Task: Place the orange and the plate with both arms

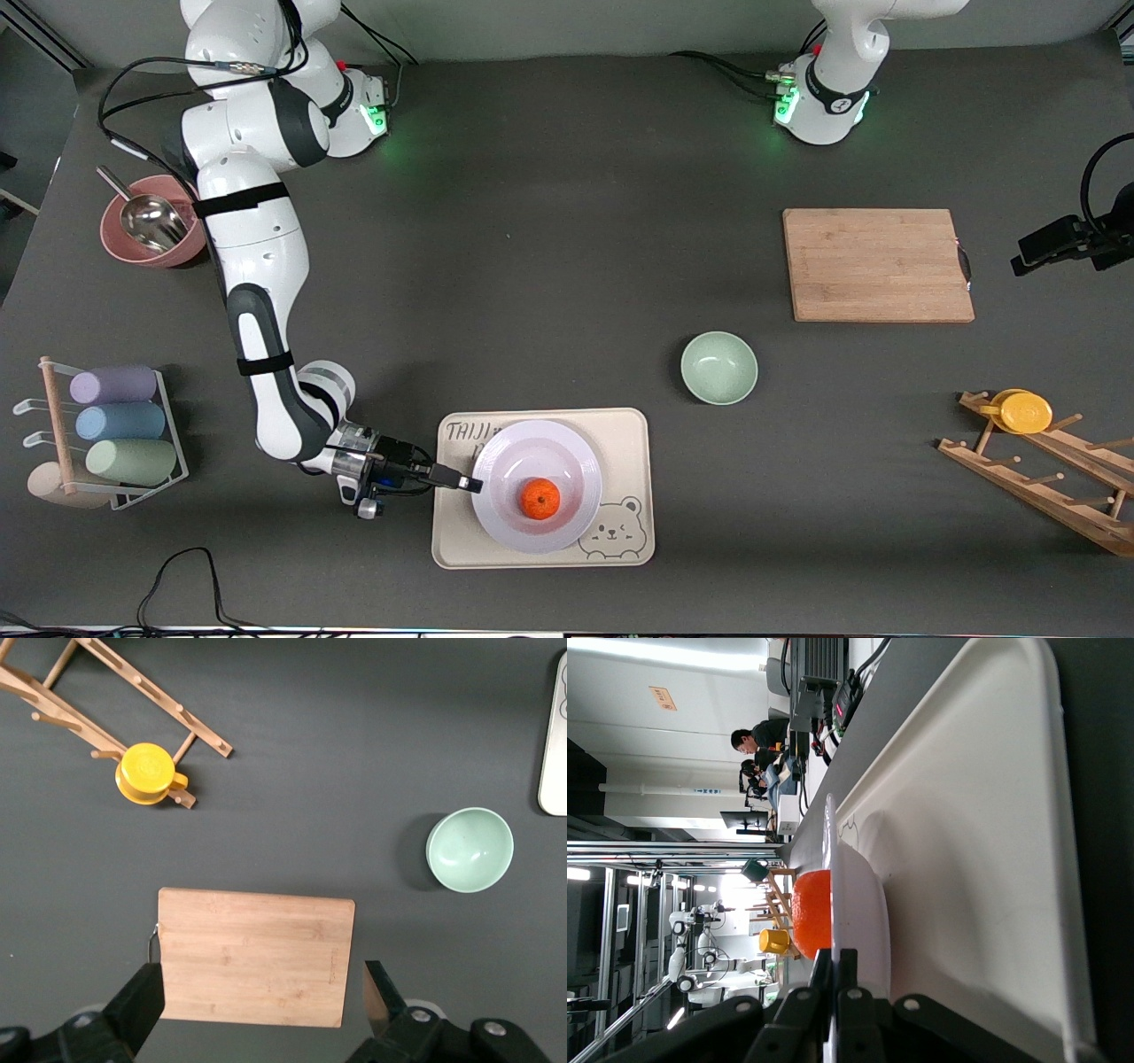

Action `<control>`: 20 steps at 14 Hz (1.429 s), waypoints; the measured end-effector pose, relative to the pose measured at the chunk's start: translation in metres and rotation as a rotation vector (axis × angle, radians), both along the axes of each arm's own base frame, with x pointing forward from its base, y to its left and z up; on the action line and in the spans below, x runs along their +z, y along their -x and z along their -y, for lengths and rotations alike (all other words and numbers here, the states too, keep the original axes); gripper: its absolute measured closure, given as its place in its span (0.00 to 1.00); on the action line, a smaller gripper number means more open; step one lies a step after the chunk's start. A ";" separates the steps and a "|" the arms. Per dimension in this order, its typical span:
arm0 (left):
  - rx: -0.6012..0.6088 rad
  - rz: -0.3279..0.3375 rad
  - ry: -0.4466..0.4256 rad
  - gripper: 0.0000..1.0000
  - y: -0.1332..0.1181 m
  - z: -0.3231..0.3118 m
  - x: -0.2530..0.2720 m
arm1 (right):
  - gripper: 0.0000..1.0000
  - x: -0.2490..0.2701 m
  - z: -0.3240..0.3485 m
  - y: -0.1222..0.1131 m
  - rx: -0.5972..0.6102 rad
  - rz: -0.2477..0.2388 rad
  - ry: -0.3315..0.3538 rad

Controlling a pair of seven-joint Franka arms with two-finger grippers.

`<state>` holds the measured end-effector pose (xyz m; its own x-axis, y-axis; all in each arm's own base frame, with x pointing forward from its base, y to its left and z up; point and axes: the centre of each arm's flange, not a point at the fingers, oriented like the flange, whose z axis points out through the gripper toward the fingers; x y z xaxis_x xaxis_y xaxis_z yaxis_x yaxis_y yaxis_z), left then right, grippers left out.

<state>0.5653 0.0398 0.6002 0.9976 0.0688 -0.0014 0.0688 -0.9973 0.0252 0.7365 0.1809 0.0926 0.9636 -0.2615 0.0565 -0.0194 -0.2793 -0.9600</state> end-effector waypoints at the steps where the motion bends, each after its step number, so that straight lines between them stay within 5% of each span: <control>1: 0.000 0.012 -0.013 0.00 -0.003 -0.002 -0.003 | 0.96 0.000 -0.001 0.000 0.000 0.001 0.001; 7: 0.013 0.023 -0.030 0.00 -0.012 -0.010 -0.019 | 0.96 0.001 -0.002 0.000 0.002 0.001 0.001; 13: 0.002 0.027 -0.030 0.00 -0.012 -0.006 -0.018 | 0.63 0.003 -0.001 -0.001 0.028 0.014 0.030; 20: -0.010 0.054 -0.027 0.00 -0.012 0.001 -0.008 | 0.61 0.011 0.029 -0.010 0.050 0.020 0.124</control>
<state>0.5778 0.0392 0.5923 0.9969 0.0577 0.0539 0.0577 -0.9983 0.0012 0.7469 0.1523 0.1041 0.9734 -0.2034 0.1050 0.0163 -0.3956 -0.9183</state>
